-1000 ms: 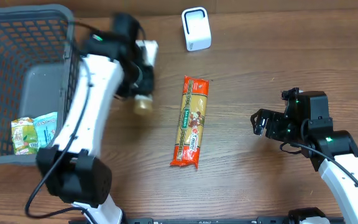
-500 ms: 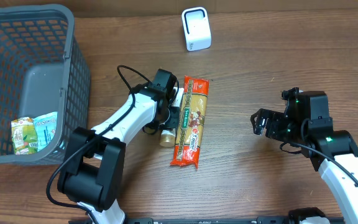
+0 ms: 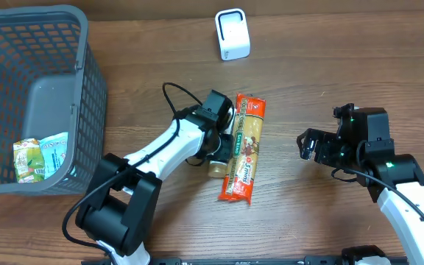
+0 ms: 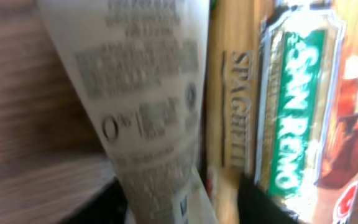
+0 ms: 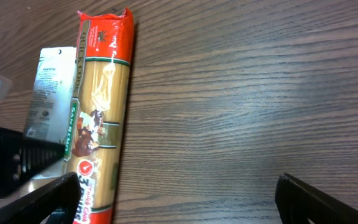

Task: Scan the item barcode
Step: 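Place the cream tube beside the spaghetti pack and withdraw left gripper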

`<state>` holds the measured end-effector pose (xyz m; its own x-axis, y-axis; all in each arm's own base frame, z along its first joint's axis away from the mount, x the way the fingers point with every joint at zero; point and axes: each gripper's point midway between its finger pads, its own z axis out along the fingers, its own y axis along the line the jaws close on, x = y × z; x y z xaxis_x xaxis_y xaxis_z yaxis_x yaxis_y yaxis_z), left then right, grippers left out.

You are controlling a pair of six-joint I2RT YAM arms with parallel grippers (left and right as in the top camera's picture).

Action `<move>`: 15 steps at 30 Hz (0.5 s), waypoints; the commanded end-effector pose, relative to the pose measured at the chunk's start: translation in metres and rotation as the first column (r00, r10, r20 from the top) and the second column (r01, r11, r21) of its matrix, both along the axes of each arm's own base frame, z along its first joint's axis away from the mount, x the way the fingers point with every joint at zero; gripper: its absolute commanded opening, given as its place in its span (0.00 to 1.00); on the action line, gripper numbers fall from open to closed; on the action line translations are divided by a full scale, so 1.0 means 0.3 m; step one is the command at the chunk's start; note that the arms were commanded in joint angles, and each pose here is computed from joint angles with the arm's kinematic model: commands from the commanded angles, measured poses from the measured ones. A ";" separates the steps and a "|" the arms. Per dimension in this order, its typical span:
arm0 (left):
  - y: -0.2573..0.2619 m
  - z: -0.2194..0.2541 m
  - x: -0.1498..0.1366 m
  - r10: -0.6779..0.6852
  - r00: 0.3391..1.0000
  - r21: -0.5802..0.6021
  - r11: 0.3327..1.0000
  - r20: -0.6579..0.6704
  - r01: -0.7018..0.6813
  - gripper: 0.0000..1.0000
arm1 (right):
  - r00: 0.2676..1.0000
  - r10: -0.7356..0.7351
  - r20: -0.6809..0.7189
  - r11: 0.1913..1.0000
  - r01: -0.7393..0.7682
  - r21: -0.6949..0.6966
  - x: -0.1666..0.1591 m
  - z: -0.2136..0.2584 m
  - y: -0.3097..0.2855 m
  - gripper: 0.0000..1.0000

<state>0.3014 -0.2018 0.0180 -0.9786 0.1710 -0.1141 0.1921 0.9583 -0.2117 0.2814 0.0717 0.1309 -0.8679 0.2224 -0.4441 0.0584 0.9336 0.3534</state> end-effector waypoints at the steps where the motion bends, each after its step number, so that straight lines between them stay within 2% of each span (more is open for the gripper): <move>1: 0.003 0.055 0.021 0.014 1.000 -0.028 1.000 -0.008 -0.014 0.60 | 0.999 0.010 0.035 1.000 -0.010 -0.003 0.020 0.035 0.001 1.00; 6: 0.087 0.299 0.151 0.057 0.997 0.025 0.998 0.048 -0.058 0.61 | 0.999 0.011 0.035 1.000 -0.010 -0.003 0.020 0.035 0.001 1.00; 10: 0.160 0.643 0.244 0.124 0.979 -0.001 0.992 0.162 -0.125 0.62 | 0.999 0.010 0.035 1.000 -0.010 -0.003 0.020 0.035 0.001 1.00; 13: 0.245 0.904 0.279 0.197 0.937 -0.058 0.980 0.289 -0.188 0.64 | 0.999 0.010 0.035 1.000 -0.010 -0.003 0.020 0.035 0.001 1.00; 15: 0.348 1.055 0.285 0.276 0.884 -0.084 0.961 0.376 -0.265 0.67 | 0.999 0.010 0.035 1.000 -0.010 -0.003 0.020 0.035 0.001 1.00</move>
